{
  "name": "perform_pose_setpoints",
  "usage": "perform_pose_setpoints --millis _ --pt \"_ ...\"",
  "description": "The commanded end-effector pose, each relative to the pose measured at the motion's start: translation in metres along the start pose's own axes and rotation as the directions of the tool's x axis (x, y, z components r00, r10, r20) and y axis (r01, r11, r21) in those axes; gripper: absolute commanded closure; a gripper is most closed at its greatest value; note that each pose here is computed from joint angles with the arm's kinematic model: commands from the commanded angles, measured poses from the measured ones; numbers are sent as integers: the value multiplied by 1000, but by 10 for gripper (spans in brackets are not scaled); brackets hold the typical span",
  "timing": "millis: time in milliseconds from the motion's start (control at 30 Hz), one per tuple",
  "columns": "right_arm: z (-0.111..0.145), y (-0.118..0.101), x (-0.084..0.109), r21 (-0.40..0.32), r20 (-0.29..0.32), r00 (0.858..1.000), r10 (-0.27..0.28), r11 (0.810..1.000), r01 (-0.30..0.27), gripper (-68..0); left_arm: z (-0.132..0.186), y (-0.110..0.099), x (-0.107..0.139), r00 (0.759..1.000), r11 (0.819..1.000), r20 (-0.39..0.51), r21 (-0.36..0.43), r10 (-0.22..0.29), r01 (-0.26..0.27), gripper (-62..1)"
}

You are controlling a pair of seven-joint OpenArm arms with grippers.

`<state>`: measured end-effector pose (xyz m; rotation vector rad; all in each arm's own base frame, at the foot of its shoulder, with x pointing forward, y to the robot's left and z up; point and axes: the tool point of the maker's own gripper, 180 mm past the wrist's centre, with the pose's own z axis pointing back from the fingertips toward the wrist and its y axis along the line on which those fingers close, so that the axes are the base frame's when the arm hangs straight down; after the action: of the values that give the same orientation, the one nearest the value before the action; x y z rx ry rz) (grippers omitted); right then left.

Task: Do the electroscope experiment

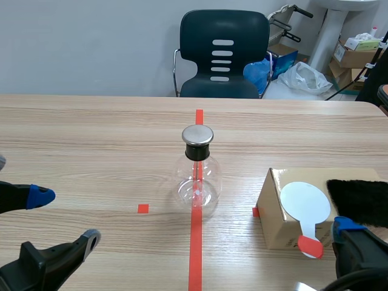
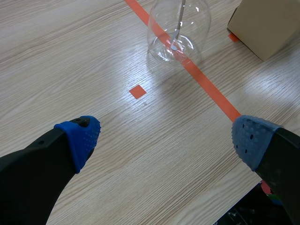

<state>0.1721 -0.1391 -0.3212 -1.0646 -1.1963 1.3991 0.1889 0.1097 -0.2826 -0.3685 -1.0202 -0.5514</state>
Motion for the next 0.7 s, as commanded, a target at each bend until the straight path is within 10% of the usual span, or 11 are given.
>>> perform_pose_setpoints --millis 0,233,667 --pt "-4 -20 -1 -87 0 1000 -3 996 3 -11 1 -1 7 1000 1000 21 -5 -3 3 -604" --pt "-1 -18 -2 -75 6 1000 5 997 -4 -18 1 -1 7 1000 1000 21 -5 -3 3 -604" --pt "6 -7 -7 -35 -6 1000 -26 999 26 -493 1 -1 7 1000 1000 21 -5 -3 3 -604"
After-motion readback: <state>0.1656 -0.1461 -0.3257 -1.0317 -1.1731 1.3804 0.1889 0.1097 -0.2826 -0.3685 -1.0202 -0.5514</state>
